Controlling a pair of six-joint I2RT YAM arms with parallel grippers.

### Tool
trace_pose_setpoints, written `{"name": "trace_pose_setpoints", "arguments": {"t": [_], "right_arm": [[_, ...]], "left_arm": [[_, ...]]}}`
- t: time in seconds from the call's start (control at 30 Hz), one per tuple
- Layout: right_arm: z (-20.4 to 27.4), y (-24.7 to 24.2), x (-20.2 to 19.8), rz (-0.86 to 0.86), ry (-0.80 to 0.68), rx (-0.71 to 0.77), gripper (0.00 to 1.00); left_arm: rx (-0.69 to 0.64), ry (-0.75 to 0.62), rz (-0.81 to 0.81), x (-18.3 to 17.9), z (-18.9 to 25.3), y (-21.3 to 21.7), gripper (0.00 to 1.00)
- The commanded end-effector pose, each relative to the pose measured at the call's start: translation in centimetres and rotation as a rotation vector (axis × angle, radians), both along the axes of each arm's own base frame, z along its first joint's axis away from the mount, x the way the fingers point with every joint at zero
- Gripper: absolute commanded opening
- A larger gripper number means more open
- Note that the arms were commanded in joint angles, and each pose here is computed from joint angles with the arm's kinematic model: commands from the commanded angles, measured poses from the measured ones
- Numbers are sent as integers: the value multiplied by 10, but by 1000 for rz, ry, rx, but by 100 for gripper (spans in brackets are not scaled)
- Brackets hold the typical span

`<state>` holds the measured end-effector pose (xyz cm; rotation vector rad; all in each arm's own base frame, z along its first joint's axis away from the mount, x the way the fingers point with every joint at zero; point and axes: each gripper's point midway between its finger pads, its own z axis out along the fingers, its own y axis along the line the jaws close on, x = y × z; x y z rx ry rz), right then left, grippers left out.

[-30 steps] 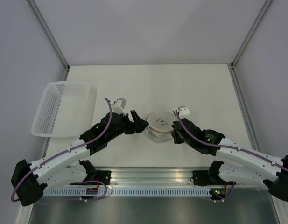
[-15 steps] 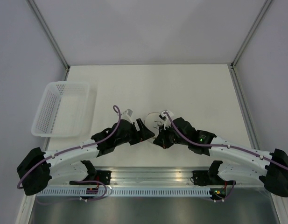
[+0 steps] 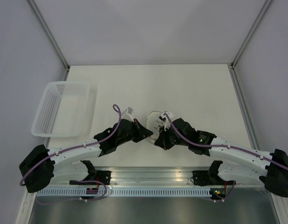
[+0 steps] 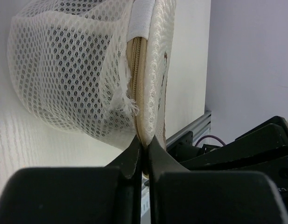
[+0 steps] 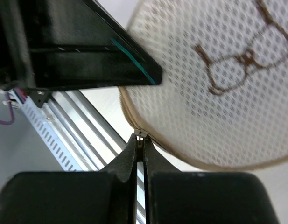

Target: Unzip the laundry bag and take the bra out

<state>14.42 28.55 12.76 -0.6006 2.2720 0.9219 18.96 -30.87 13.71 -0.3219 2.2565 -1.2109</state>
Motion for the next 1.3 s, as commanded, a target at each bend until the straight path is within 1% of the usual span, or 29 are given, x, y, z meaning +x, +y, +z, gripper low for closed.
{"name": "trace_pose_setpoints", "arguments": {"t": [0.0, 0.03, 0.07, 0.1, 0.13, 0.2, 0.27, 0.3, 0.4, 0.5, 0.53, 0.6, 0.63, 0.7, 0.73, 0.77, 0.8, 0.83, 0.87, 0.93, 1.0, 1.03, 1.07, 1.1, 1.17, 1.23, 1.27], "right_arm": [[-13, -26, 3, -68, 7, -142, 0], [-18, -37, 9, -131, 12, -202, 0], [-23, -55, 22, -229, -18, -284, 0], [-30, -69, 20, -258, 7, -369, 1], [-34, -76, 22, -284, 5, -405, 0], [-39, -88, 27, -350, -6, -459, 0], [-42, -95, 34, -423, -14, -481, 0], [-41, -108, 44, -500, -56, -525, 0], [-35, -120, 59, -606, -111, -565, 0], [-26, -115, 66, -625, -135, -538, 0], [-23, -113, 67, -625, -137, -520, 0], [-15, -107, 68, -611, -148, -463, 0], [-12, -105, 67, -600, -147, -442, 0], [-2, -101, 66, -588, -157, -386, 0], [1, -99, 65, -575, -162, -371, 0], [6, -96, 63, -556, -159, -338, 0], [7, -94, 61, -542, -157, -326, 0], [8, -92, 60, -526, -156, -317, 1], [7, -87, 56, -500, -145, -292, 0], [7, -80, 53, -463, -134, -267, 1], [2, -71, 48, -422, -113, -235, 0], [1, -67, 46, -402, -109, -223, 0], [-3, -62, 45, -378, -103, -215, 0], [-6, -55, 41, -345, -83, -201, 1], [-10, -42, 38, -283, -72, -173, 0], [-14, -27, 25, -191, -36, -130, 0], [-8, -17, 26, -164, -45, -80, 0]], "left_arm": [[18, -47, 63, 11, 6, 10, 2], [29, -55, 70, 12, 6, 13, 2], [60, -59, 73, 11, 3, 19, 2], [62, -77, 91, 12, 8, 24, 2], [72, -85, 98, 13, 9, 28, 2], [81, -110, 95, 13, 14, 34, 2], [89, -135, 73, 12, 16, 37, 2], [86, -145, 60, 12, 19, 37, 2], [100, -180, -12, 9, 24, 32, 2], [121, -221, -87, 12, 31, 23, 2], [134, -262, -106, 17, 34, 21, 2], [152, -288, -107, 30, 40, 15, 2], [139, -331, -124, 38, 54, 10, 2], [149, -344, -141, 49, 54, 3, 2], [143, -377, -131, 59, 66, 1, 2], [165, -371, -127, 66, 61, -1, 4], [178, -370, -111, 72, 61, 0, 11], [182, -361, -85, 77, 65, 0, 32], [224, -328, -47, 82, 56, 7, 49], [227, -272, -12, 79, 46, 12, 79], [234, -226, 32, 73, 38, 24, 84], [231, -176, 59, 67, 24, 31, 86], [226, -159, 81, 63, 21, 36, 87], [194, -160, 90, 56, 27, 39, 87], [162, -111, 108, 43, 16, 45, 88], [108, -86, 99, 29, 16, 44, 88], [92, -79, 91, 25, 16, 42, 88]]}}
